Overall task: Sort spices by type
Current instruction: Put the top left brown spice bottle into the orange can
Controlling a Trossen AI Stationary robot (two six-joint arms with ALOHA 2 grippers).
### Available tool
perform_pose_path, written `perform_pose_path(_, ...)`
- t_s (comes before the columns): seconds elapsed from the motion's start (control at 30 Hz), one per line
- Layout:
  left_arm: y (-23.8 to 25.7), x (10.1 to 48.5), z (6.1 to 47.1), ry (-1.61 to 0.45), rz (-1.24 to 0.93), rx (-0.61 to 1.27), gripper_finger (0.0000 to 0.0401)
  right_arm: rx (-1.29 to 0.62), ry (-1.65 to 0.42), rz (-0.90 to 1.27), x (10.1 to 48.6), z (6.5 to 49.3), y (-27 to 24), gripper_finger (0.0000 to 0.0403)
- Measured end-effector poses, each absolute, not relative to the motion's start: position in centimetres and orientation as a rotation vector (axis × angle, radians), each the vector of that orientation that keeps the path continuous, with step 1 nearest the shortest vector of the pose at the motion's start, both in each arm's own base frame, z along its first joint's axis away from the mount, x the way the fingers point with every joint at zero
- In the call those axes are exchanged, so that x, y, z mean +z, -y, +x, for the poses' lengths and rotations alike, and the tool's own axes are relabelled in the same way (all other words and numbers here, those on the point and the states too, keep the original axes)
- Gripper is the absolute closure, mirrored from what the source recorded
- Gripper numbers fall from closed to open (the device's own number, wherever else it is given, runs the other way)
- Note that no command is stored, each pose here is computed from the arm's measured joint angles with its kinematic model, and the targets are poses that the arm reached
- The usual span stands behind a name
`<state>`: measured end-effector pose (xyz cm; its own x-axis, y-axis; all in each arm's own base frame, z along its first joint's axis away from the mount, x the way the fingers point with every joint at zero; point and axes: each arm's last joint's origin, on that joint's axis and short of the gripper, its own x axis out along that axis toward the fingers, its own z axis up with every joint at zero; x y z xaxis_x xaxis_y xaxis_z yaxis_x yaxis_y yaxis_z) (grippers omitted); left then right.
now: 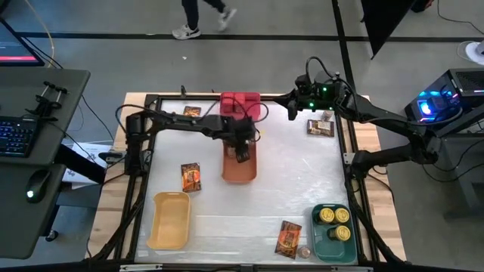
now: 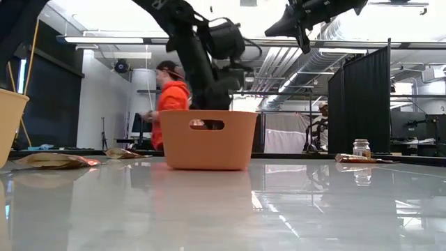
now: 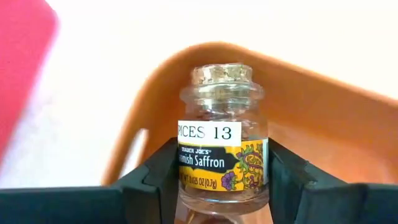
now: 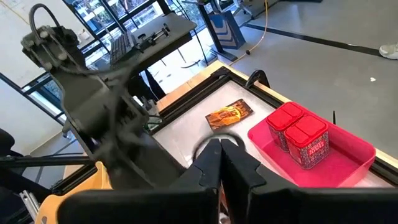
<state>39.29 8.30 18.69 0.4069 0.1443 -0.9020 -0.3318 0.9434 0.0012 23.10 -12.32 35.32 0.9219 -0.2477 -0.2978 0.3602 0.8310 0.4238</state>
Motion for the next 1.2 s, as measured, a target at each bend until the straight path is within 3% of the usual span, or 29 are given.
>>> perform_pose_path(0.23, -8.6, 24.7, 36.5, -1.027, -0.089, 0.265, 0.0253, -0.292, -0.235, 0.491, 35.4, 23.1, 12.2, 0.0402)
perform_pose_path(0.4, -8.5, 28.8, 33.2, -0.851, 0.032, 0.243, 0.0253, -0.204, -0.197, 0.569, 35.7, 23.8, 11.6, 0.0392)
perform_pose_path(0.53, -8.8, 29.7, 31.5, -0.744, 0.041, 0.275, 0.0253, -0.085, -0.202, 0.623, 35.6, 24.9, 10.6, 0.0330)
perform_pose_path(0.67, -8.9, 29.9, 31.1, -0.704, 0.033, 0.290, 0.0253, -0.022, -0.212, 0.618, 34.9, 26.8, 9.5, 0.0225)
perform_pose_path(0.77, -8.7, 29.9, 31.3, -0.692, 0.037, 0.286, 0.0253, -0.005, -0.245, 0.505, 34.2, 28.1, 9.0, 0.0147)
perform_pose_path(0.87, -8.3, 30.1, 31.5, -0.670, 0.061, 0.294, 0.0253, -0.047, -0.285, 0.306, 34.1, 29.3, 8.9, 0.0094)
perform_pose_path(0.97, -7.8, 30.2, 31.7, -0.669, 0.119, 0.282, 0.0253, -0.123, -0.353, 0.140, 34.3, 30.4, 9.3, 0.0076)
perform_pose_path(1.2, -6.7, 30.6, 32.2, -0.655, 0.285, 0.359, 0.0253, -0.122, -0.504, 0.078, 34.3, 32.2, 10.4, 0.0073)
